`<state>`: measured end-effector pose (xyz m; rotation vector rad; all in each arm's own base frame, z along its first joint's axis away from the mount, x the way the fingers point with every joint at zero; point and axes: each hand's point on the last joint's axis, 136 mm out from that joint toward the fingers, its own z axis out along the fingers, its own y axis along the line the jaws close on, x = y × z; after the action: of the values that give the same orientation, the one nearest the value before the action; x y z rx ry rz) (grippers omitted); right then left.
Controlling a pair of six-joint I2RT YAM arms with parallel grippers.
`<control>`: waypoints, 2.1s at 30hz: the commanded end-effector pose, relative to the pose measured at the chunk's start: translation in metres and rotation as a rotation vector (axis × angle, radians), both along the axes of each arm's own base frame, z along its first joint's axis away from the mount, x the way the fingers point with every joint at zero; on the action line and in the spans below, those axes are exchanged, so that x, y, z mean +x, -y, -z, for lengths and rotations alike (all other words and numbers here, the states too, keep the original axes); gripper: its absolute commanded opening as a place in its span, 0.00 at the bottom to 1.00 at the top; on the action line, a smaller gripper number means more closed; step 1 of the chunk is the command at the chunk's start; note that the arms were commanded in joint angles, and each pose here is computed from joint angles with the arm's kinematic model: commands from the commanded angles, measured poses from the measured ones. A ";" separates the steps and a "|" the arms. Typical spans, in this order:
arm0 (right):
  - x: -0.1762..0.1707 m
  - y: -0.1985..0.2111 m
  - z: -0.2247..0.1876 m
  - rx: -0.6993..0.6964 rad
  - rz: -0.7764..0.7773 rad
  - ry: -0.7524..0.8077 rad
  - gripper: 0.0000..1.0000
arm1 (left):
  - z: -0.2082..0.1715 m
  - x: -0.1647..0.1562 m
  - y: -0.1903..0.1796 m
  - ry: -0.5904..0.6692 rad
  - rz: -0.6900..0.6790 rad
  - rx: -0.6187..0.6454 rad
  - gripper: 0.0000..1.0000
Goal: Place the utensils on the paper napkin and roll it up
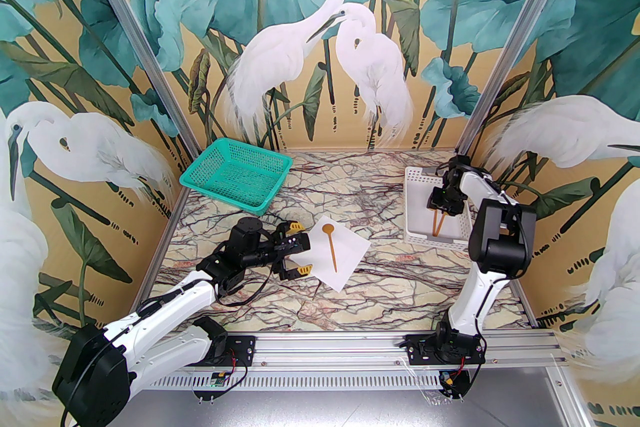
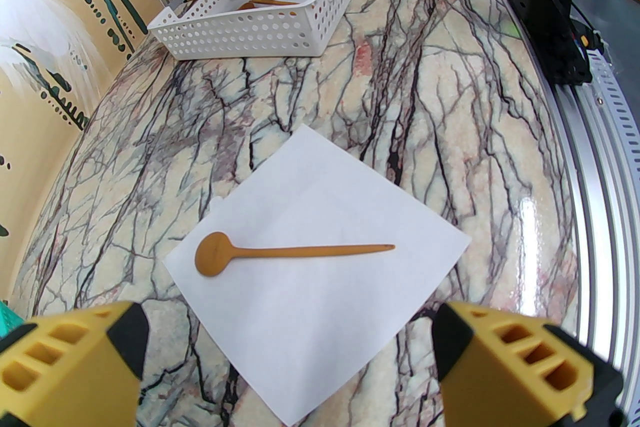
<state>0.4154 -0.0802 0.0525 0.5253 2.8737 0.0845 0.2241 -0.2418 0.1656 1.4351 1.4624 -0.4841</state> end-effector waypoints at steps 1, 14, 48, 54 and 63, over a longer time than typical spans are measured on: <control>0.004 0.005 0.005 -0.019 -0.009 -0.024 0.42 | 0.012 -0.007 0.000 -0.028 0.022 0.019 0.99; -0.002 0.003 0.032 0.012 -0.014 -0.096 0.35 | 0.014 -0.007 0.000 -0.036 0.022 0.025 0.99; -0.022 0.002 0.061 0.004 -0.047 -0.211 0.23 | 0.017 -0.007 0.001 -0.037 0.027 0.036 0.99; -0.018 0.003 0.053 -0.006 -0.047 -0.184 0.21 | 0.017 -0.008 0.001 -0.040 0.027 0.037 0.99; -0.014 0.003 0.029 -0.025 -0.046 -0.122 0.19 | 0.017 -0.008 0.001 -0.036 0.029 0.040 0.99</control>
<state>0.4085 -0.0862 0.0159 0.4827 2.9993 0.0344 0.2228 -0.2431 0.1591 1.4534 1.4751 -0.4905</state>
